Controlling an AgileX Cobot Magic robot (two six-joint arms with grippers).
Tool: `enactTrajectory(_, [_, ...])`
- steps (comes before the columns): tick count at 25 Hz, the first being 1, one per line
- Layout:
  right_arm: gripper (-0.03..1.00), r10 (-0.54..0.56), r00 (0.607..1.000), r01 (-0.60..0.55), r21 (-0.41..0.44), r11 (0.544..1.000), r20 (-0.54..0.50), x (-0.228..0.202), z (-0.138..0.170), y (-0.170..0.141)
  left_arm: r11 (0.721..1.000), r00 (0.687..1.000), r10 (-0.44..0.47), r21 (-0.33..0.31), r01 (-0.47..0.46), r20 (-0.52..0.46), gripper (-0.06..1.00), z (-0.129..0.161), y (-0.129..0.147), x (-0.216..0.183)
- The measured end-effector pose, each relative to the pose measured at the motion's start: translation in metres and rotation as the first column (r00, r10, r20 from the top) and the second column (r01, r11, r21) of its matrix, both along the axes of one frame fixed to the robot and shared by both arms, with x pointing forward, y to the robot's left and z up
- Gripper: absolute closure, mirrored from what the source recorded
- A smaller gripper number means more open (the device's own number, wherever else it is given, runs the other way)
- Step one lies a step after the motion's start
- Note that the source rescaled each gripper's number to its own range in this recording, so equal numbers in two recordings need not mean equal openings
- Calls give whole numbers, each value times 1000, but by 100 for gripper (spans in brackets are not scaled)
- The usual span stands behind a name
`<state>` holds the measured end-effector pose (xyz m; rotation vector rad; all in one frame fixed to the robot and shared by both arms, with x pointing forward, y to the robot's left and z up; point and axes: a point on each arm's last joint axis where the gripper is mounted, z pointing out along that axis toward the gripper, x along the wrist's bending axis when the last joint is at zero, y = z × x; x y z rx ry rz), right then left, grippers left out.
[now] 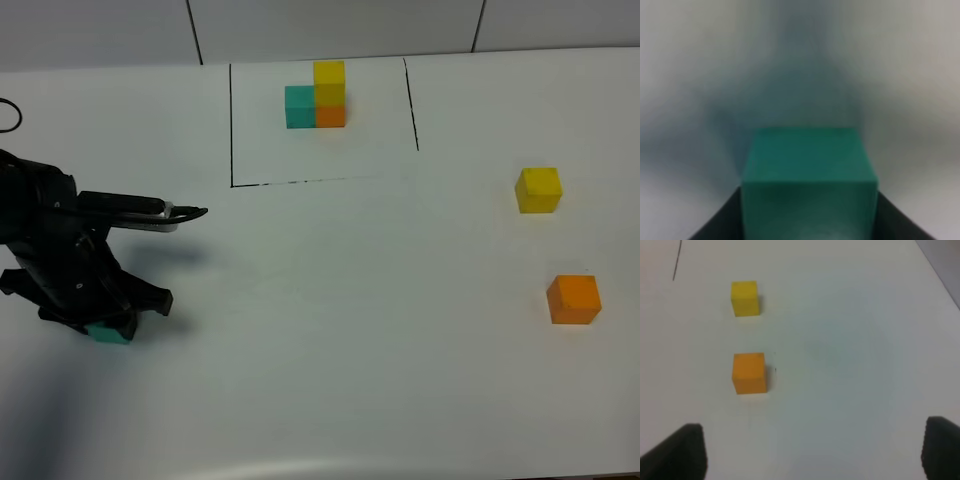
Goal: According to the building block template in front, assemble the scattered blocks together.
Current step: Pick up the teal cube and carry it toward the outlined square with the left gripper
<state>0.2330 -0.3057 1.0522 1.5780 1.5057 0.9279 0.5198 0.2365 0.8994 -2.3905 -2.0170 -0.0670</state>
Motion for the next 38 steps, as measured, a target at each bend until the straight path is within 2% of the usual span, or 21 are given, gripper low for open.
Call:
enactTrajectory(5, [2,0,1000,0,0,1000,0,0,0,0,994,994,-105,13,105,29,94,19,-3,19])
enactTrajectory(7, [2,0,1000,0,0,1000,0,0,0,0,980,979,-197,17,197,60,94,31,-6,31])
enactTrajectory(8, [2,0,1000,0,0,1000,0,0,0,0,969,966,-249,22,248,77,94,37,-9,36])
enactTrajectory(12, [2,0,1000,0,0,1000,0,0,0,0,892,882,-452,52,449,133,94,60,-20,64])
enactTrajectory(15, [2,0,1000,0,0,1000,0,0,0,0,822,817,-570,58,567,90,94,69,-31,82])
enactTrajectory(19, [2,1,1000,-1,1,1000,0,0,0,0,711,712,-703,40,702,5,94,69,-56,99])
enactTrajectory(21, [2,1,1000,-1,1,1000,0,0,0,0,655,655,-755,36,755,-10,94,66,-71,105])
enactTrajectory(25, [2,1,1000,-1,1,1000,0,0,0,0,518,519,-854,35,855,-35,94,56,-106,112])
enactTrajectory(26, [2,1,1000,-1,1,1000,0,0,0,0,491,492,-870,37,871,-39,94,52,-115,113])
enactTrajectory(34, [2,2,1000,-2,3,1000,0,0,0,0,327,328,-944,49,944,-31,94,30,-167,115])
enactTrajectory(38, [2,5,1000,-5,8,1000,0,0,0,1,256,258,-966,61,965,-19,94,22,-180,114])
